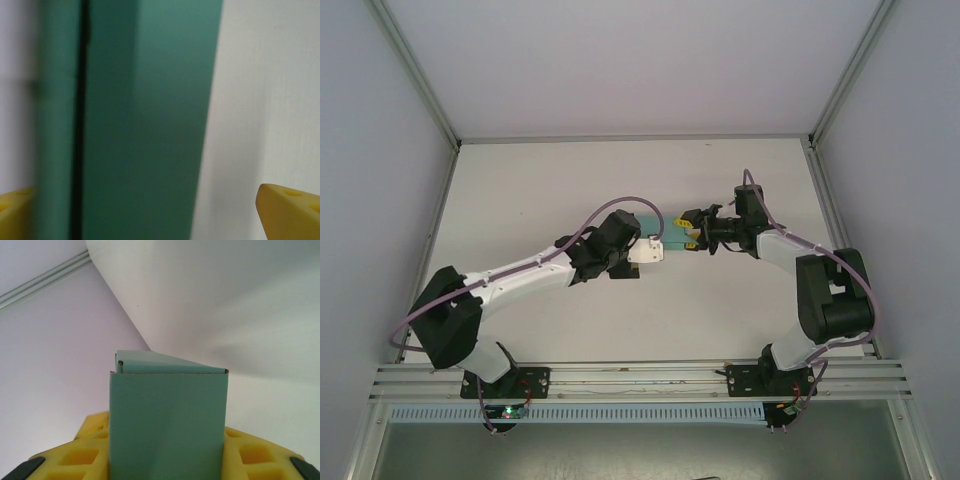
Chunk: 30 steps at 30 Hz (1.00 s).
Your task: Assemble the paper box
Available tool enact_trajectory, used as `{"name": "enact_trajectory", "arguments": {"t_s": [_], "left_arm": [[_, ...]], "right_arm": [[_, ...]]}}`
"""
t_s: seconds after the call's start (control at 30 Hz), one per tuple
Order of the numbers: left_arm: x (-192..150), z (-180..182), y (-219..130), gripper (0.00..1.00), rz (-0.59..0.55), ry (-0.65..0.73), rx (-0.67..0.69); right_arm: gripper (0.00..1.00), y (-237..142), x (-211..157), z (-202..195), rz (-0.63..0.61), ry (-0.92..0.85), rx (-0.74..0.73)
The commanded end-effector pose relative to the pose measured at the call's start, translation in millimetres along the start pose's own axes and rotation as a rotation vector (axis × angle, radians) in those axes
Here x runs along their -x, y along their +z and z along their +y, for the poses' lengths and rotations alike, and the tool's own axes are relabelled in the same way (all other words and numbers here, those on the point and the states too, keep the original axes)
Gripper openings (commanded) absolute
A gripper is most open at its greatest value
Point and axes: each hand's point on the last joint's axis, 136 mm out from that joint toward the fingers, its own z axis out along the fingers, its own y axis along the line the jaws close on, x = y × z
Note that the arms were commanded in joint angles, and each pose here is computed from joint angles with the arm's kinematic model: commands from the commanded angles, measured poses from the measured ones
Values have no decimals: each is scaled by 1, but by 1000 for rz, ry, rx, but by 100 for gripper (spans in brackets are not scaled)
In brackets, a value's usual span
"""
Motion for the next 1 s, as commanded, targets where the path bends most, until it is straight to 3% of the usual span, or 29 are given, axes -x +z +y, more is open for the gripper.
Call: {"name": "enact_trajectory", "arguments": {"t_s": [0.0,0.07,0.23,0.4,0.57,0.67,0.7,0.83,0.97], "left_arm": [[12,24,-1,98,-27,32,89],[17,27,-3,91,-44,25,94],[25,38,-5,58,-73,5,132],[26,42,-6,54,-70,6,146],[24,37,-8,43,-63,0,121],[17,30,-9,40,-31,1,83],[14,26,-10,40,-15,2,61],[-3,1,-17,40,33,-20,-111],[-19,-22,-32,42,55,-70,-297]], "right_arm": [[34,-7,-20,0,48,0,-33],[35,-8,-23,-4,53,3,-57],[37,-10,-30,-3,58,1,-61],[40,-9,-36,-7,75,-1,-78],[62,-13,-34,-3,33,-41,-77],[78,-22,-22,5,-63,-134,-77],[98,-27,-17,6,-108,-178,-92],[98,-58,8,6,-326,-389,-179],[99,-101,24,39,-603,-784,-260]]}}
